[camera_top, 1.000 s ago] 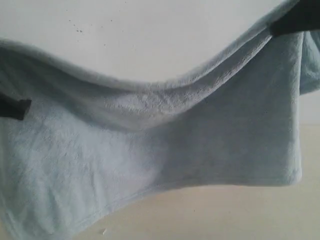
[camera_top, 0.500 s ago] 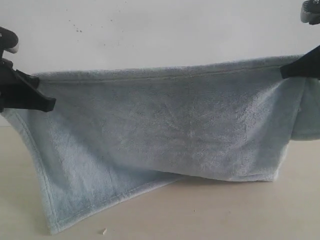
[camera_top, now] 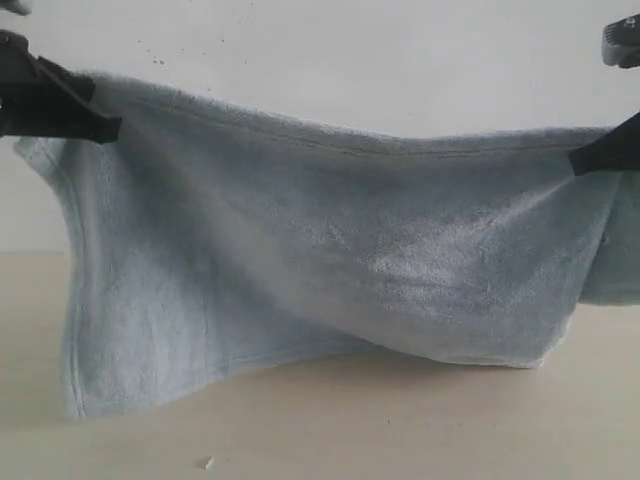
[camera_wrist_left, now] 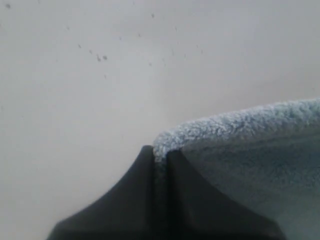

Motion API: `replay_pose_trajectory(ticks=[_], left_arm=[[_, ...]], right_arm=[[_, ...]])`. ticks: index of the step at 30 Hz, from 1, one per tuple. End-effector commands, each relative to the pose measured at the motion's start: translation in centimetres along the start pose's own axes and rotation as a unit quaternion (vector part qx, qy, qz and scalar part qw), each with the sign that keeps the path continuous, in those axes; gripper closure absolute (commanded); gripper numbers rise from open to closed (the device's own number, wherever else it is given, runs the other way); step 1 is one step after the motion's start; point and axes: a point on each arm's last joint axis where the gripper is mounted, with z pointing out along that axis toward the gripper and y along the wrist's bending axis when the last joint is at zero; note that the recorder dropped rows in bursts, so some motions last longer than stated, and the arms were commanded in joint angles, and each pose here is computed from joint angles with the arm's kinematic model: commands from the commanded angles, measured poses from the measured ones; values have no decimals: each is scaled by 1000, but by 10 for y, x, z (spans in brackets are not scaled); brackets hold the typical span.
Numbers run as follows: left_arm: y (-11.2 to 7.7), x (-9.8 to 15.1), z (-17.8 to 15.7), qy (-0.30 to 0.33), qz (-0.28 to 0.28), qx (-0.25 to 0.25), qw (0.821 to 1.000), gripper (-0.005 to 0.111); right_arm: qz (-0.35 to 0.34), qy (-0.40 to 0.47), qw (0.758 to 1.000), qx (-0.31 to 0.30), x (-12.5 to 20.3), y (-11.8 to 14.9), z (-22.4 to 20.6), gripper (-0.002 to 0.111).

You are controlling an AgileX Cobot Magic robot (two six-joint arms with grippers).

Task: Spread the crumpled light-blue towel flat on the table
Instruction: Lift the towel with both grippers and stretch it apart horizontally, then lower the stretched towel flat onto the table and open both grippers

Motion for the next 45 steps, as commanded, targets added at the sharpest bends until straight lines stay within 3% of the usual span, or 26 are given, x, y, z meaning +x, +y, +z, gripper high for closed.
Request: replay_pose_trajectory(ticks=[1, 8, 14, 21, 28, 37, 41, 45], left_arm=[[6, -17, 9, -23, 15, -11, 1000, 103], [-10, 4, 10, 27, -13, 59, 998, 103], [-21, 39, -1, 78, -50, 71, 993, 103], [-32, 75, -42, 116, -47, 85, 988, 103], [-48, 101, -93, 145, -34, 149, 978, 103], [-68, 141, -126, 205, -18, 214, 955, 103], [-73, 161, -132, 233, -28, 214, 948, 103], [-74, 165, -134, 243, -39, 214, 945, 102]], right_arm=[[-15, -99, 995, -11, -20, -2, -9, 108], [-21, -48, 999, -4, -8, 0, 5, 108], [-13, 34, 999, 6, 12, 0, 13, 108], [-13, 150, 988, 13, 55, 4, 11, 108], [-12, 218, 976, 5, 98, 10, -6, 108], [44, 316, 946, -59, 154, 32, -18, 108], [54, 339, 935, -92, 169, 41, -21, 108], [43, 343, 929, -130, 170, 47, -23, 108]])
